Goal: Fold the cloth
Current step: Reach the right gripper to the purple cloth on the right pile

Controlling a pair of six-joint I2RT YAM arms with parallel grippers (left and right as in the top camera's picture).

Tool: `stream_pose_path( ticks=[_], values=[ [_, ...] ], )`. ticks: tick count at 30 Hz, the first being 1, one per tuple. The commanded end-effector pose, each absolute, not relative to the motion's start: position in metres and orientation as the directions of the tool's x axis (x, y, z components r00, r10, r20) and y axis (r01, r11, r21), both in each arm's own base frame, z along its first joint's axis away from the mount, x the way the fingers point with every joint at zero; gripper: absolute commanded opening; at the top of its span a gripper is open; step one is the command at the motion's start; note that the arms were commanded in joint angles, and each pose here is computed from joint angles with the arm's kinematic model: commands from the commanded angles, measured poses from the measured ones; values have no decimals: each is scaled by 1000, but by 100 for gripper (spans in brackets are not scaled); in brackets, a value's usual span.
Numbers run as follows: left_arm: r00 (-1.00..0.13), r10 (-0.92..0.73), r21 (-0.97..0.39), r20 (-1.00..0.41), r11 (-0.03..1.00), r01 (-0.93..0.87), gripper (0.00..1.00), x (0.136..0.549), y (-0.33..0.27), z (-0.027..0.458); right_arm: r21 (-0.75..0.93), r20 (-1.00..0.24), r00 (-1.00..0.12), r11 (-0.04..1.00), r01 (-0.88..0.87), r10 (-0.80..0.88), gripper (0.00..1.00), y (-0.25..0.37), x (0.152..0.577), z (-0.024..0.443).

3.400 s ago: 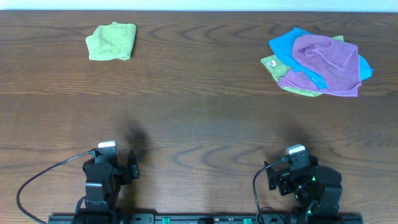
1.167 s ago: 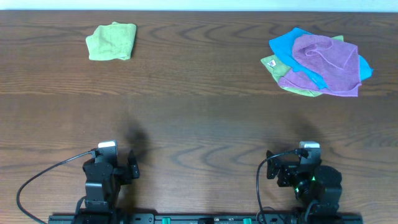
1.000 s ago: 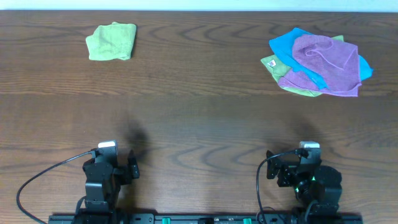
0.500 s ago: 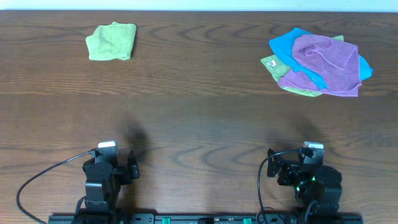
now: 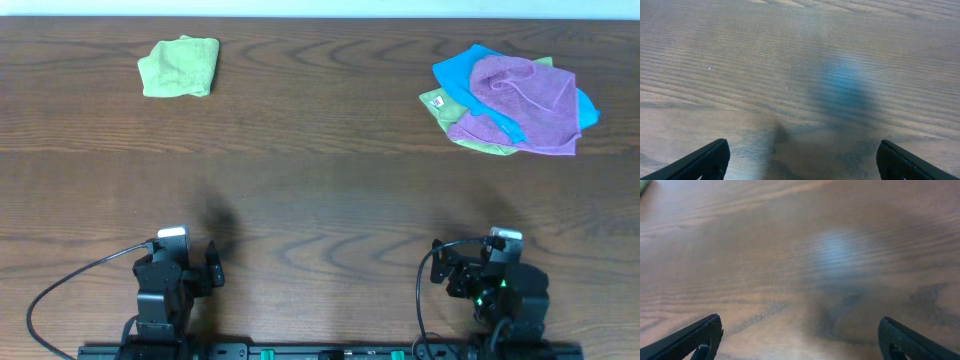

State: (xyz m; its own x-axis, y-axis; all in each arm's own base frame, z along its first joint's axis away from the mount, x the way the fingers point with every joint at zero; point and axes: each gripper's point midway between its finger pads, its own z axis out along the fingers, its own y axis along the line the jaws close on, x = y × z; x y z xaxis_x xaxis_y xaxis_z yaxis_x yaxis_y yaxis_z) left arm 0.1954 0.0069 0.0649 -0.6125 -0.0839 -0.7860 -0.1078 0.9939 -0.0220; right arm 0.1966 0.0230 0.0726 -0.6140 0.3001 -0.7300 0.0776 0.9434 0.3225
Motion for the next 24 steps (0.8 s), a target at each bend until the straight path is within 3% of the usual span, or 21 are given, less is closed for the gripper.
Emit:
stream_pose_path(
  ticks=[1,6,16,20,24],
  values=[
    [-618,-88,-23,-781,993,-112,95,194,7,60,286,-729,-631,956,73,266,99,21,201,87],
    [-618,-88,-23,-781,993,-112,95,194,7,60,274,-685,-679,957,95,264,99,20,219,106],
    [-618,-88,-23,-781,993,-112,95,194,7,60,275,-686,-676,956,103,270,99,16,299,176],
    [-618,-88,-23,-781,993,-112,95,194,7,60,335,-653,-618,899,284,438,99,-12,321,189],
    [-618,-88,-23,-781,993,-112,95,194,7,60,375,-643,-588,871,317,491,99,-28,352,206]
  ],
)
